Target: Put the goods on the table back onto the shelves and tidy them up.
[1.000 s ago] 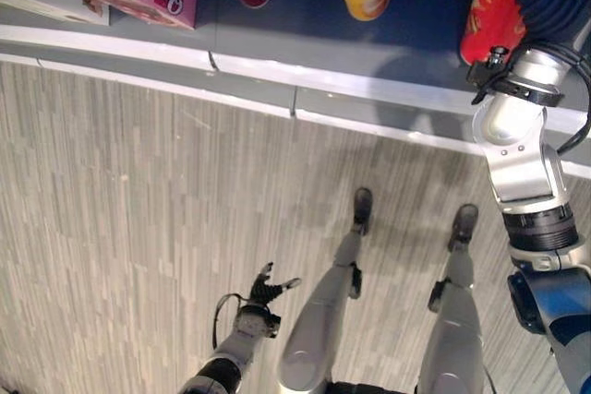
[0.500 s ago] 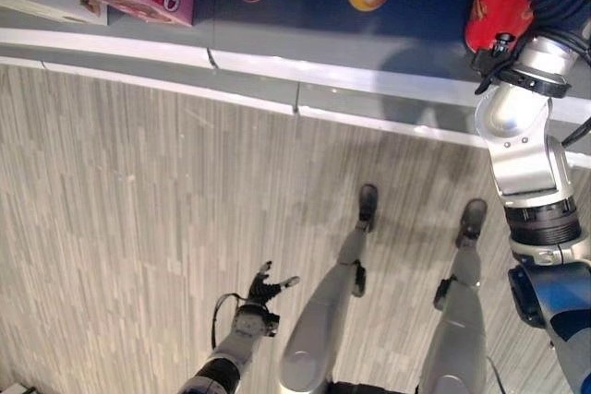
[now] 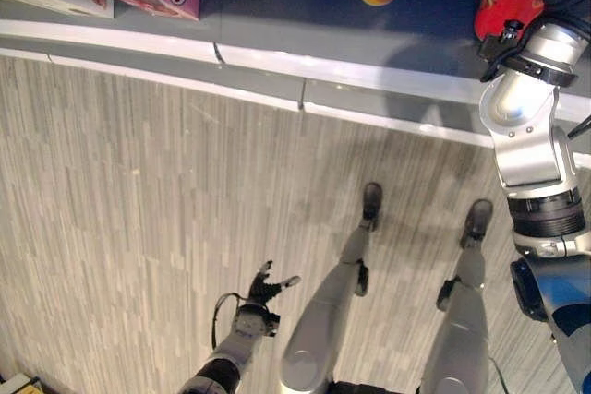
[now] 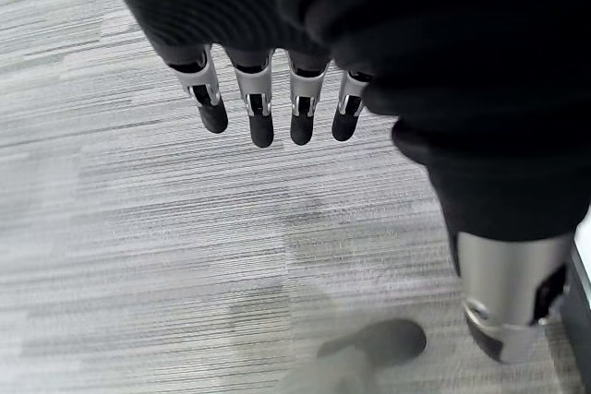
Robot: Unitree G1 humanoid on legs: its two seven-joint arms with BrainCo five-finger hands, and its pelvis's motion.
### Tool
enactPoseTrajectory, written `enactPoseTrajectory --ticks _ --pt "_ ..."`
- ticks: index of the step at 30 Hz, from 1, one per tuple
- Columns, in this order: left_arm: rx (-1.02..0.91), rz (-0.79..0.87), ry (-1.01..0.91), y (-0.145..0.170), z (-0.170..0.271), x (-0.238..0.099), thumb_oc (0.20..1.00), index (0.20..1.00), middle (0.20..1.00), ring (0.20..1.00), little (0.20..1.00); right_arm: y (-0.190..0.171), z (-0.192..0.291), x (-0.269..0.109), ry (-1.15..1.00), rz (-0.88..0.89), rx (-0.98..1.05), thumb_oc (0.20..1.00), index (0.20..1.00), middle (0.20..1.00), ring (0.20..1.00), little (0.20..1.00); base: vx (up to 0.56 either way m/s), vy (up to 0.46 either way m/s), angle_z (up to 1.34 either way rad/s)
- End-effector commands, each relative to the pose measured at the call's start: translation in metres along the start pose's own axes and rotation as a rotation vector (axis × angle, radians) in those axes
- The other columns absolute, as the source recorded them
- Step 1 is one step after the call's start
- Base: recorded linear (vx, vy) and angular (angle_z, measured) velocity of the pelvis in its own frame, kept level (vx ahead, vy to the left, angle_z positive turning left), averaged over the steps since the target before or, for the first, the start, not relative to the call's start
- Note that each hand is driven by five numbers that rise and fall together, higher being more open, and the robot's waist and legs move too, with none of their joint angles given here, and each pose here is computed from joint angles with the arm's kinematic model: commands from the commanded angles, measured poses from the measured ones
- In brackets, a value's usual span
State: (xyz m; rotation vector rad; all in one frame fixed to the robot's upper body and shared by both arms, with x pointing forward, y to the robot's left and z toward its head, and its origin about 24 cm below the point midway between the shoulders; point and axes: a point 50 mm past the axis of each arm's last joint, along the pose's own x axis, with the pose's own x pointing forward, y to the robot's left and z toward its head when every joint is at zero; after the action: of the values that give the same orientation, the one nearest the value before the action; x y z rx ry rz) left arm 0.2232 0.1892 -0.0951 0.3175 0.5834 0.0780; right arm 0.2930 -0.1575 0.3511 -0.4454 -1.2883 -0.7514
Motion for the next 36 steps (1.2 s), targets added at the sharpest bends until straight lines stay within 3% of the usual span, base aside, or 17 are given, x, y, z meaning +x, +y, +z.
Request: enactPoseTrajectory --ticks 1,17,19,20,27,36 --pt "0.002 -0.036 -0.015 -0.007 0.000 -0.004 1.000 1.000 1.000 1.000 1.000 -0.011 0.031 0.031 -0.219 -0.073 0.010 0.200 0.200 0.200 0.200 0.200 0.00 0.000 0.00" --pt "0.004 -0.055 -0.047 -0.011 0.005 -0.005 1.000 1.000 1.000 1.000 1.000 -0.013 0.029 0.032 -0.227 -0.091 -0.018 0.200 0.200 0.200 0.200 0.200 0.00 0.000 0.00" --pt "0.005 -0.056 -0.050 -0.012 0.006 -0.005 1.000 1.000 1.000 1.000 1.000 -0.013 0.028 0.029 -0.225 -0.089 -0.027 0.611 0.611 0.611 0.611 0.611 -0.02 0.015 0.02" --pt "0.004 -0.056 -0.053 -0.012 0.007 -0.005 1.000 1.000 1.000 1.000 1.000 -0.014 0.028 0.028 -0.216 -0.096 -0.024 1.000 1.000 1.000 1.000 1.000 -0.03 0.031 0.04" --pt "0.007 -0.052 -0.045 -0.014 0.006 -0.006 1.000 1.000 1.000 1.000 1.000 -0.021 0.034 0.023 -0.249 -0.129 -0.022 1.000 1.000 1.000 1.000 1.000 -0.07 0.036 0.00" --pt "-0.013 -0.025 0.019 -0.013 -0.008 -0.010 1.000 1.000 1.000 1.000 1.000 -0.031 0.013 -0.041 -0.069 0.016 0.056 1.000 1.000 1.000 1.000 1.000 -0.07 -0.002 0.03"
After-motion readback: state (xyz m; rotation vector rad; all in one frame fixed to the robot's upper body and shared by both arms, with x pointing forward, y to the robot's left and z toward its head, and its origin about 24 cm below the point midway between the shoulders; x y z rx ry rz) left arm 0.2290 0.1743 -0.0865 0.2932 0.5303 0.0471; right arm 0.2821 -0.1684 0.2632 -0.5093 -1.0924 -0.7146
